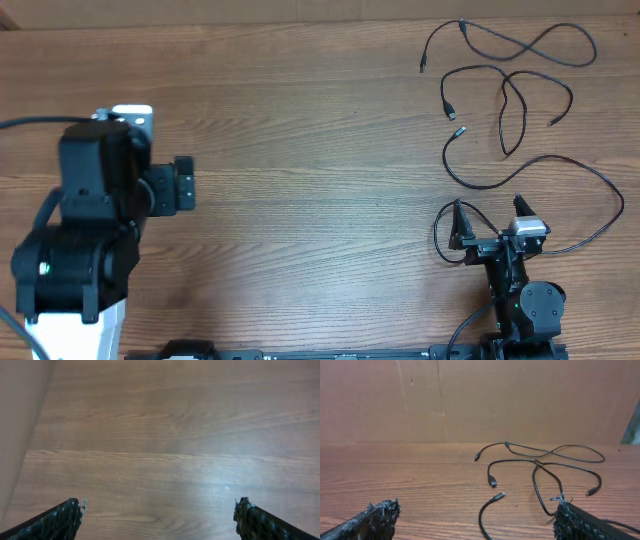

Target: Untangle cables

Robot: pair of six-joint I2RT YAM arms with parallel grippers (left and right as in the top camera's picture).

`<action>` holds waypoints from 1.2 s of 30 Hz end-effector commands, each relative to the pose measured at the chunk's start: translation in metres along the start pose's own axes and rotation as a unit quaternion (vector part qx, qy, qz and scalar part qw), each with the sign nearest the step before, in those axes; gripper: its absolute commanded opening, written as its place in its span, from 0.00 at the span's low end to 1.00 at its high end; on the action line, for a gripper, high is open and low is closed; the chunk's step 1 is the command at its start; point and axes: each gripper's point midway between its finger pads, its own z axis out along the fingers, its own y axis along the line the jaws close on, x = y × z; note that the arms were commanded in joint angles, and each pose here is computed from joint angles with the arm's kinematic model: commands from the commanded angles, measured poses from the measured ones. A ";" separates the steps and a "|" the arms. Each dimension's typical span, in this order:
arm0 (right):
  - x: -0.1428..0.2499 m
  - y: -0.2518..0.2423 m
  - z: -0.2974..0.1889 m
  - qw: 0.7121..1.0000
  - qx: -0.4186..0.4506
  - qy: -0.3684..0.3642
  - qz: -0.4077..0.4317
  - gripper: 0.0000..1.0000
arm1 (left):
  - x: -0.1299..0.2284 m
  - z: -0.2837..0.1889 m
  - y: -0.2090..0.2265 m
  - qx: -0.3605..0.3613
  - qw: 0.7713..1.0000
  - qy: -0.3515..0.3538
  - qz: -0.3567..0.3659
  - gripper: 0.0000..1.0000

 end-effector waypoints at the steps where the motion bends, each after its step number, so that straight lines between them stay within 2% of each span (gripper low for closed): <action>1: 0.001 0.000 0.000 1.000 0.000 -0.004 -0.002 1.00 | 0.003 -0.004 -0.002 0.020 0.999 -0.026 -0.004 1.00; 6: 0.001 0.000 0.000 1.000 0.000 -0.004 -0.002 1.00 | -0.002 -0.007 -0.022 0.079 0.995 -0.065 -0.007 0.99; 15: 0.001 0.000 0.000 1.000 0.000 -0.004 -0.002 1.00 | -0.004 -0.004 -0.040 0.125 0.985 -0.117 -0.007 0.99; 28: 0.001 0.000 0.000 1.000 0.000 -0.004 -0.002 1.00 | 0.005 0.014 -0.046 0.127 0.973 -0.194 -0.011 1.00; 36: 0.001 0.000 0.000 1.000 0.000 -0.004 -0.002 1.00 | 0.015 0.011 -0.045 0.125 0.968 -0.216 -0.012 1.00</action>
